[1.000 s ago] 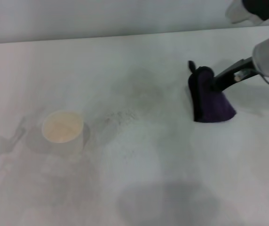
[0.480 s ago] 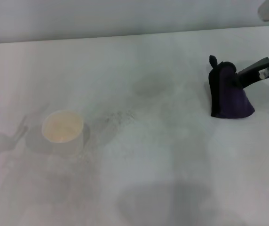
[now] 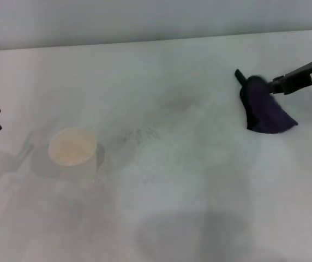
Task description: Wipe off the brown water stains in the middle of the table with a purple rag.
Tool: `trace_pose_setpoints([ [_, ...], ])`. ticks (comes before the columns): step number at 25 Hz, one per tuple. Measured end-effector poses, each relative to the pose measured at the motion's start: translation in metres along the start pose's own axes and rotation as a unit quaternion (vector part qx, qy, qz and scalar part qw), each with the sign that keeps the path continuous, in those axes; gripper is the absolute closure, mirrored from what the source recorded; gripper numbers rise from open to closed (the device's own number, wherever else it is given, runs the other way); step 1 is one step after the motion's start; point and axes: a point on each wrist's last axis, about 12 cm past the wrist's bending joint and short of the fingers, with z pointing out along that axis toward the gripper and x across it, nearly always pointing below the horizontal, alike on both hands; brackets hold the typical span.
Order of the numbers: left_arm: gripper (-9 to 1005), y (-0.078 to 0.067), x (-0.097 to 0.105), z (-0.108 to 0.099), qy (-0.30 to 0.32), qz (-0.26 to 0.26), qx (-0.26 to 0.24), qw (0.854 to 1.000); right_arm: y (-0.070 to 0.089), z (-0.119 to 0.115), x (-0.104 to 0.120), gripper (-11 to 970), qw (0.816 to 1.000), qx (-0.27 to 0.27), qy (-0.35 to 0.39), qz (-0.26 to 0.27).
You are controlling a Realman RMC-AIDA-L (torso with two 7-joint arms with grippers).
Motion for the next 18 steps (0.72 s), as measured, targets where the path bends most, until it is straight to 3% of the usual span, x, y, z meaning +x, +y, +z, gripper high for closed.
trace_pose_setpoints([
  [4, 123, 0.000, 0.000, 0.001, 0.000, 0.000, 0.000, 1.000, -0.001, -0.005, 0.000, 707, 1.000, -0.019, -0.020, 0.006],
  [10, 123, 0.000, 0.000, 0.001, 0.001, -0.001, 0.000, 1.000, -0.010, -0.012, 0.002, 704, 0.999, -0.013, -0.033, 0.018],
  [18, 124, -0.002, 0.000, 0.005, -0.001, -0.002, 0.003, 1.000, -0.036, -0.026, 0.019, 701, 0.995, 0.008, -0.091, 0.045],
])
